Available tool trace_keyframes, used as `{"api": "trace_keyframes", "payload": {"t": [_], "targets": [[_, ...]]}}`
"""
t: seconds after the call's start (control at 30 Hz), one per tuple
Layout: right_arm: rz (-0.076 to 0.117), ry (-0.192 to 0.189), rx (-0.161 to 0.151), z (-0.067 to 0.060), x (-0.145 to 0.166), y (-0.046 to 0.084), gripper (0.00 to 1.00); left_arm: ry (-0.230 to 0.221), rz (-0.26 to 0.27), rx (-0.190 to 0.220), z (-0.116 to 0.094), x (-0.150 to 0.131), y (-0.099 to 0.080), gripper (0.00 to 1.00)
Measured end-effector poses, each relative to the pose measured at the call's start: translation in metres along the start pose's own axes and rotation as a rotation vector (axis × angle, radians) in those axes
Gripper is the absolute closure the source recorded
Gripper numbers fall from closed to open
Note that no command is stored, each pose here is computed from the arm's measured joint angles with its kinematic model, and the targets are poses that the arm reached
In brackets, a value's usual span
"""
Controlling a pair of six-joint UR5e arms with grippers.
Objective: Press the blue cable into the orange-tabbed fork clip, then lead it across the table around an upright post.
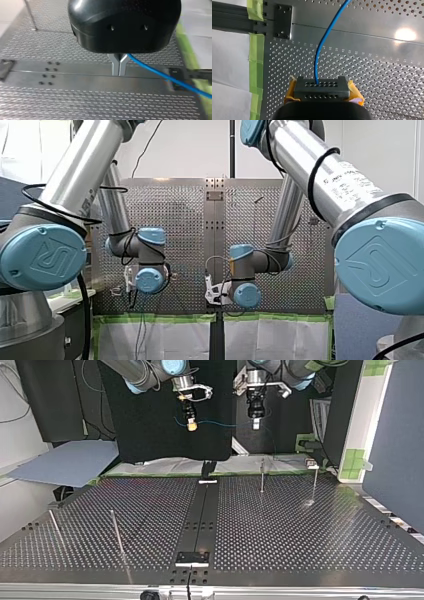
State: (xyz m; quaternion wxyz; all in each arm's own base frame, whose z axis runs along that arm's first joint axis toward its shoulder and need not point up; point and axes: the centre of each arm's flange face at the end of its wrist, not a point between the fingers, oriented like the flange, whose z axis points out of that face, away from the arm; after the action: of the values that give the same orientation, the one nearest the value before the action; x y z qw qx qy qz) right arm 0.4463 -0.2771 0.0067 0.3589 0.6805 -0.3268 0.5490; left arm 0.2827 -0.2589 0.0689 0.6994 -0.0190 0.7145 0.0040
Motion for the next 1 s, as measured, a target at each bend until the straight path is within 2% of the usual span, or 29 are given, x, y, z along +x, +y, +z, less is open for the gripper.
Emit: {"api": "trace_keyframes", "payload": {"t": [0.17,0.33,0.8,0.87,1.0], "targets": [[0.0,0.0,0.0,0.0,0.0,0.0,1.0,0.074,0.094,0.005,-0.02,0.023,0.016,0.98],[0.0,0.0,0.0,0.0,0.0,0.0,1.0,0.099,0.137,0.008,-0.029,0.029,0.021,0.98],[0.002,-0.003,0.0,-0.002,0.0,-0.001,1.0,0.1,0.139,0.009,-0.031,0.03,0.023,0.98],[0.01,-0.001,0.0,-0.004,0.005,-0.004,1.0,0.097,0.128,0.006,-0.031,0.027,0.024,0.98],[0.044,0.009,-0.01,-0.007,0.023,-0.012,1.0,0.093,0.101,-0.008,-0.029,0.02,0.025,0.98]]}}
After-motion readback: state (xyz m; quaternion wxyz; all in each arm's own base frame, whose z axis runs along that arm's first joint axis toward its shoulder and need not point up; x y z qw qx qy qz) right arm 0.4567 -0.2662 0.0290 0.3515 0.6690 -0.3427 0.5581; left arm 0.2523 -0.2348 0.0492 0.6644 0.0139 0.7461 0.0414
